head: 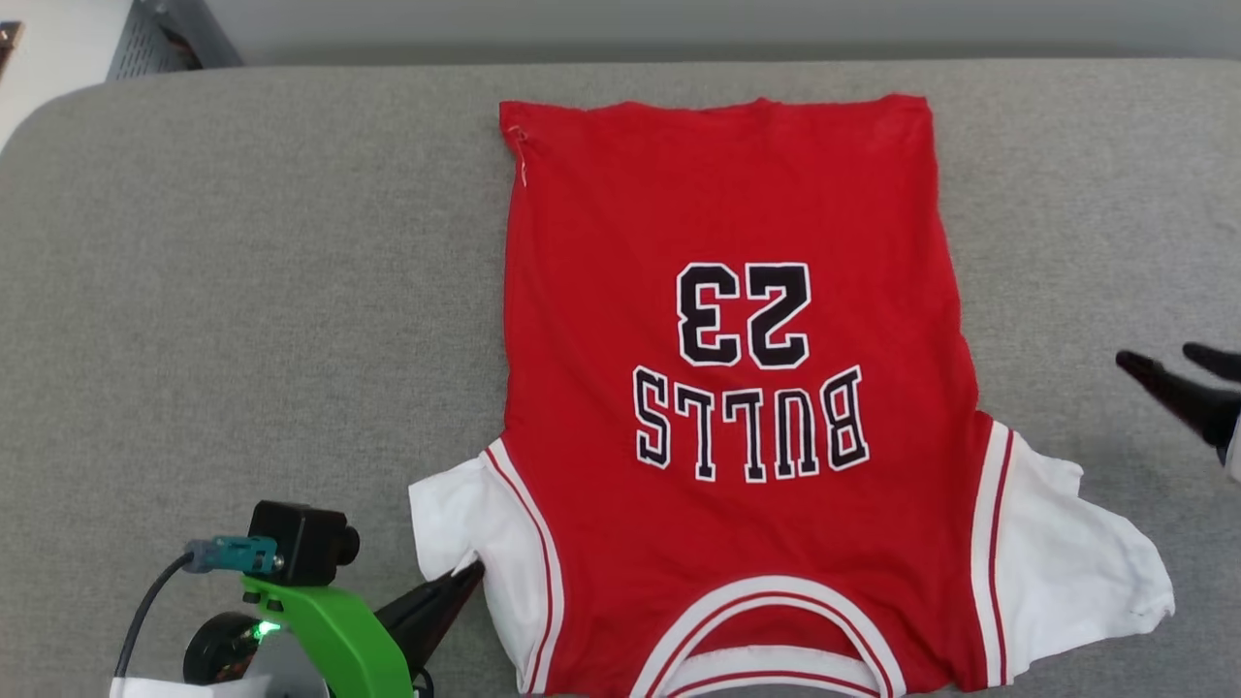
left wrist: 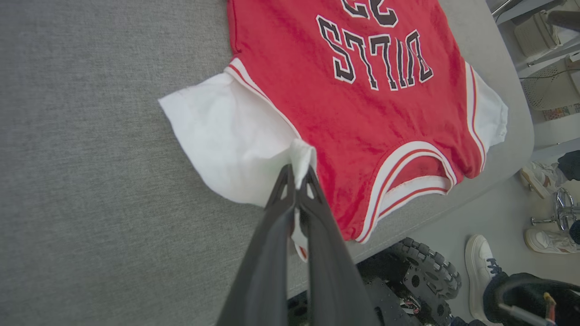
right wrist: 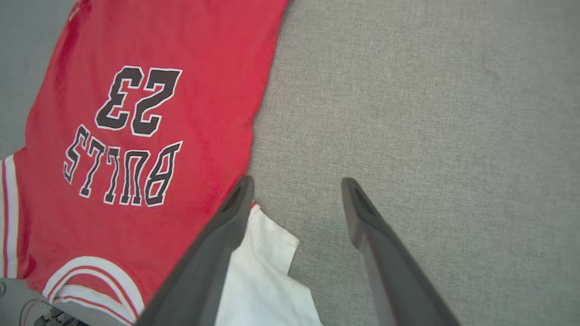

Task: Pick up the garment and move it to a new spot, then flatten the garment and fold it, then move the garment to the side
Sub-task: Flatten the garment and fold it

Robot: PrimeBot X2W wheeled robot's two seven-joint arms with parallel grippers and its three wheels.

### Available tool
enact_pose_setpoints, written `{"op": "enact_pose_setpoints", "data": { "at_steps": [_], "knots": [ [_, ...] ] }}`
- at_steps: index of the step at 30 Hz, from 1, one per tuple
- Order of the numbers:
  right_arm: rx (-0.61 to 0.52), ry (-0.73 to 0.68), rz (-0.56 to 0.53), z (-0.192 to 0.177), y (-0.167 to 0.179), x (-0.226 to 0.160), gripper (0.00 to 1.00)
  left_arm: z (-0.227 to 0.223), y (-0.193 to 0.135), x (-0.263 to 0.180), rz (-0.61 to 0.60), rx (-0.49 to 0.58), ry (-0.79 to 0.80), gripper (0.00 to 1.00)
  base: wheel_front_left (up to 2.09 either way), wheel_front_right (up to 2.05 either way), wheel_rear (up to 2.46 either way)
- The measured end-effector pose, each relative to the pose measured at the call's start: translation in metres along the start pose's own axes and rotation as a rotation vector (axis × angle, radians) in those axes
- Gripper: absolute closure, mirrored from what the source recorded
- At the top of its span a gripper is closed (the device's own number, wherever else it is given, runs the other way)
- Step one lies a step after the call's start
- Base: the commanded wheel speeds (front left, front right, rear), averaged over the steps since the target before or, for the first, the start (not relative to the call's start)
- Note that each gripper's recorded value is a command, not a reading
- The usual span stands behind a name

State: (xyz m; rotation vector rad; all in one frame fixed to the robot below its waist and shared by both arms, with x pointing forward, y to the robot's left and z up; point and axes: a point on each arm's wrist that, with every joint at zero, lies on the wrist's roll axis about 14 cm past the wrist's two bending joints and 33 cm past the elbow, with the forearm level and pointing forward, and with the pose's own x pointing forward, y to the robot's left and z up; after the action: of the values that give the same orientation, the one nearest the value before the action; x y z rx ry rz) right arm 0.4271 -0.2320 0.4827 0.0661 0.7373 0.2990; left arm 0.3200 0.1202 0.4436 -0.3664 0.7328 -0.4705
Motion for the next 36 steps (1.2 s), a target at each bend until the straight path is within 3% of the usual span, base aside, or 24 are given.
{"op": "enact_pose_setpoints", "data": {
  "at_steps": [11, 26, 36],
  "knots": [
    [-0.174, 0.092, -0.044, 0.082, -0.004, 0.098, 0.0, -0.001, 0.015, 0.019, 0.047, -0.002, 0.075, 1.0, 0.0, 0.0, 0.0],
    [-0.11, 0.248, -0.023, 0.088, 0.003, 0.227, 0.0, -0.019, 0.039, 0.023, 0.13, -0.121, 0.098, 1.0, 0.0, 0.0, 0.0],
    [-0.227, 0.324, -0.02, 0.072, 0.02, 0.278, 0.0, -0.031, 0.054, 0.026, 0.176, -0.146, 0.123, 1.0, 0.0, 0.0, 0.0]
  ]
}}
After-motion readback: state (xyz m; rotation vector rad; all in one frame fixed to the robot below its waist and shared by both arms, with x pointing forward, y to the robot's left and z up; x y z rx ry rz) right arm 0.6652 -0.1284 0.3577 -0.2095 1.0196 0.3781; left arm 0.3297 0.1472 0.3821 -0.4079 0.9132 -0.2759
